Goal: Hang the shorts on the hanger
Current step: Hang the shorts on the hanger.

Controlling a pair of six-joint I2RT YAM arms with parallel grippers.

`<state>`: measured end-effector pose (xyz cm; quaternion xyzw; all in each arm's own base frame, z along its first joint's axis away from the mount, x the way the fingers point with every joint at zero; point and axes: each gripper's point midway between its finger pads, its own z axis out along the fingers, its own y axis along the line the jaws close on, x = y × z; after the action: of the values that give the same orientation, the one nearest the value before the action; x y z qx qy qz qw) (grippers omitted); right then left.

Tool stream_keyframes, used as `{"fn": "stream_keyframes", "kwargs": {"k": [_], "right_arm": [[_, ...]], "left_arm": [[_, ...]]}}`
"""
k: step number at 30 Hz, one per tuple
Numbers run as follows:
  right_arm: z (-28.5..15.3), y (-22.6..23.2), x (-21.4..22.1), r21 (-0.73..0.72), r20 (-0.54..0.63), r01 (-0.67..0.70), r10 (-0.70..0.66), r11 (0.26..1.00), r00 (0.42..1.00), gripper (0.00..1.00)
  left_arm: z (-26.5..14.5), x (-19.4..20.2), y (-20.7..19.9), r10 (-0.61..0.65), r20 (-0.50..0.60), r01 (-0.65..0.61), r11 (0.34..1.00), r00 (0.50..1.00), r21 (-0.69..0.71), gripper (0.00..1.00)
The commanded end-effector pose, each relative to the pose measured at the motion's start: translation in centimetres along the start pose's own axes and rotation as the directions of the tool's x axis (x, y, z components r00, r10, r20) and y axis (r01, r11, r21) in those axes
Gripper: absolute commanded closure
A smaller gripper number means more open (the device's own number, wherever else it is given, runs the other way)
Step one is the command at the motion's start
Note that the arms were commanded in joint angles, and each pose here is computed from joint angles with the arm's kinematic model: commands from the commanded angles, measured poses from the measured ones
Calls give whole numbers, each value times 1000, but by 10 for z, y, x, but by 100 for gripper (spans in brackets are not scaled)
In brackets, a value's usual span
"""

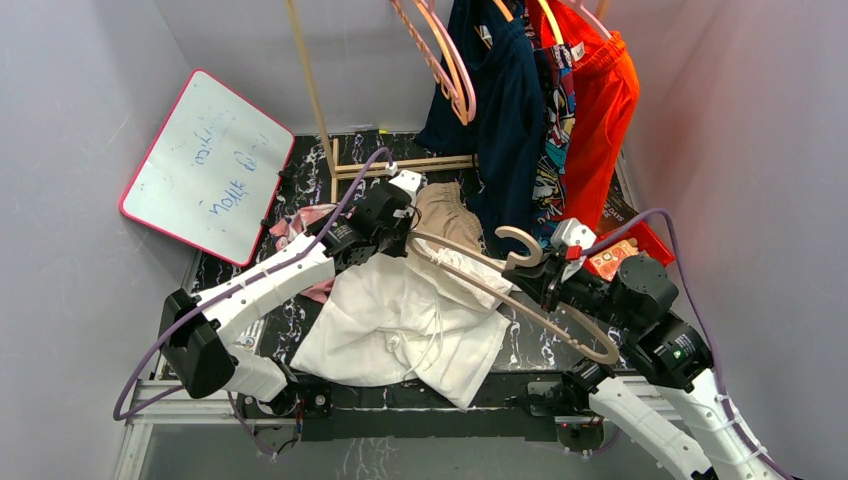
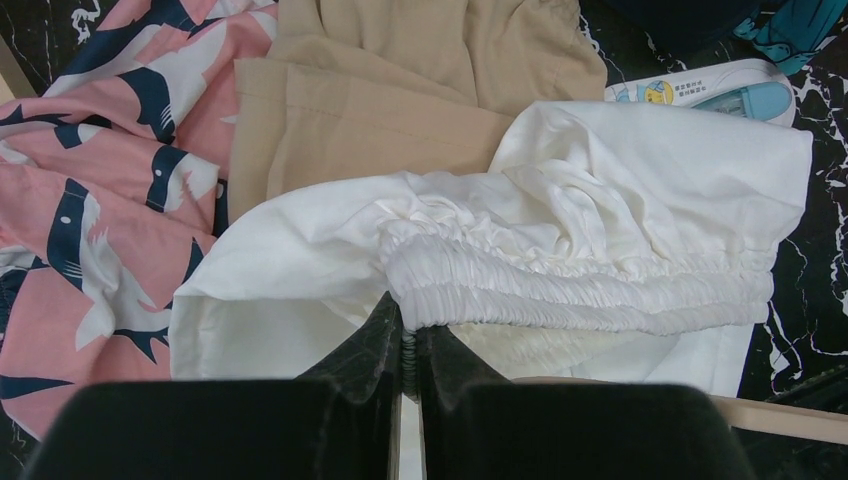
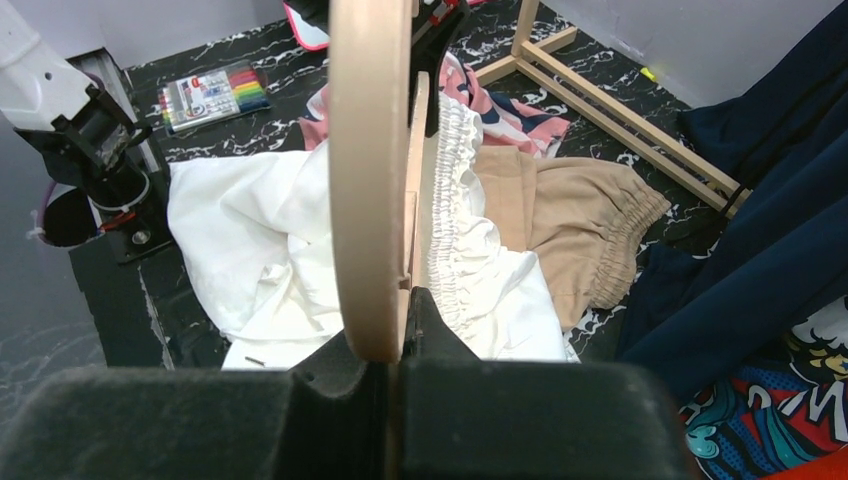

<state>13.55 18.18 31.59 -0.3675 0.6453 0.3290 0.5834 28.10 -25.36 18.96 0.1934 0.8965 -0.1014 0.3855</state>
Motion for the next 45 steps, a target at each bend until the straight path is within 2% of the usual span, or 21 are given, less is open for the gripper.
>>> {"fn": "stream_keyframes", "kwargs": {"k": [1, 9, 26, 33, 38, 45], "right_arm": [[0, 1, -9, -8, 32, 39, -39, 999, 999, 100], [5, -10, 11, 40, -31, 14, -12, 999, 999, 100], [33, -23, 26, 60, -53, -7, 10, 998, 999, 100], [48, -26, 19, 52, 26, 15, -16, 999, 1000, 100], [63, -20, 18, -15, 70, 26, -25, 1000, 997, 100], [79, -19, 19, -44, 101, 19, -14, 999, 995, 100]], "left_arm": [[-19, -18, 3, -25, 47, 25, 1000, 999, -2, 100], [-24, -27, -1, -43, 65, 42, 999, 997, 17, 100], [-46, -40, -24, -107, 82, 93, 983, 991, 158, 100], [-52, -40, -26, -114, 78, 98, 979, 990, 180, 100], [-52, -39, -28, -117, 72, 102, 976, 990, 191, 100], [-56, -40, -29, -122, 76, 104, 974, 990, 201, 100]]}}
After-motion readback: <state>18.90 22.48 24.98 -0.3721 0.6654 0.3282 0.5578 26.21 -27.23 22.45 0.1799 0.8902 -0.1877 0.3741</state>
